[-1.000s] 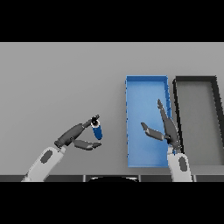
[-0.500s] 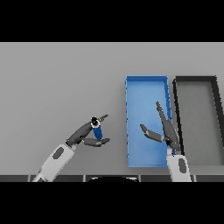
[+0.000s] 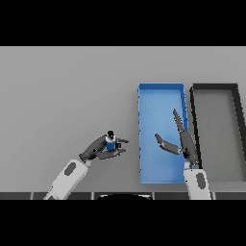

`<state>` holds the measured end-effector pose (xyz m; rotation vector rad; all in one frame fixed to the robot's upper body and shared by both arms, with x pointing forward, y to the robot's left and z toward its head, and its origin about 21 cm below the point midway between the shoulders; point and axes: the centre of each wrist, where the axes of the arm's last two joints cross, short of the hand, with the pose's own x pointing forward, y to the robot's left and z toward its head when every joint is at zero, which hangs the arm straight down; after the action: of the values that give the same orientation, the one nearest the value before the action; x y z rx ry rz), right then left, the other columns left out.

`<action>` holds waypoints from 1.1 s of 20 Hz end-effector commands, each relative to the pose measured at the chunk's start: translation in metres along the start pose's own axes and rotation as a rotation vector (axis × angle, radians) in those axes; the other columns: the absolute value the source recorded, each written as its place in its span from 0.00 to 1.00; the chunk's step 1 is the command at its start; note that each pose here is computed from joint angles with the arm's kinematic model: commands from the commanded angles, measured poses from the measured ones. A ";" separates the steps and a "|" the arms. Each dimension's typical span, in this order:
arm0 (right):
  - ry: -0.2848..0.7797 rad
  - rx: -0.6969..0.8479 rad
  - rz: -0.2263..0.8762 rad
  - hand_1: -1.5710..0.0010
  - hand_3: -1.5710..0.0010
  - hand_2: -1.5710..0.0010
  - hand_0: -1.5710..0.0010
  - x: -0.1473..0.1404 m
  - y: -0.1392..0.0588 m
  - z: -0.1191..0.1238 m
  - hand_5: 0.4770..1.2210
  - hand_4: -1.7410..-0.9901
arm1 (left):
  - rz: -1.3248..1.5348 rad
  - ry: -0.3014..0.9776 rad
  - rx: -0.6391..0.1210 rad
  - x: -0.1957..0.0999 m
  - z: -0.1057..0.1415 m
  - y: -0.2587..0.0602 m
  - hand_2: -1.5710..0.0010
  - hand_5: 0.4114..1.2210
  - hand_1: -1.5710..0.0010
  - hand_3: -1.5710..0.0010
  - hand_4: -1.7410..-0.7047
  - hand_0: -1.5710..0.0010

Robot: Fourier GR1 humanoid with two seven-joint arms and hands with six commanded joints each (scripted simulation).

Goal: Pick up the blue pipe and place it into the blue bin.

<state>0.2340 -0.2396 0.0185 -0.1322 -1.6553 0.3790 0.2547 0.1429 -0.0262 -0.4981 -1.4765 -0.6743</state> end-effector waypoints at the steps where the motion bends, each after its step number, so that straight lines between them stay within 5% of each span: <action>1: 0.015 0.002 0.005 1.00 1.00 1.00 1.00 -0.002 -0.001 0.001 0.11 0.75 | -0.013 -0.013 -0.003 -0.001 0.002 -0.003 0.17 0.86 0.19 0.20 0.12 0.24; 8: 0.018 0.009 0.013 1.00 1.00 1.00 1.00 -0.004 0.007 0.000 0.10 0.77 | -0.058 -0.107 -0.008 0.013 0.001 -0.010 0.03 0.97 0.04 0.04 0.24 0.05; 12: 0.010 -0.002 0.028 1.00 1.00 1.00 1.00 -0.001 0.003 -0.002 0.10 0.80 | -0.028 -0.235 -0.007 0.036 -0.012 -0.018 0.01 0.99 0.02 0.02 0.25 0.02; 22: 0.038 0.005 0.043 1.00 1.00 1.00 1.00 -0.010 -0.003 -0.006 0.14 0.82 | -0.073 -0.242 -0.069 0.071 -0.027 -0.017 0.00 1.00 0.00 0.00 0.26 0.00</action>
<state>0.2415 -0.2444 0.0111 -0.1719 -1.6145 0.4107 0.2605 0.1043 0.0411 -0.5981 -1.7104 -0.7463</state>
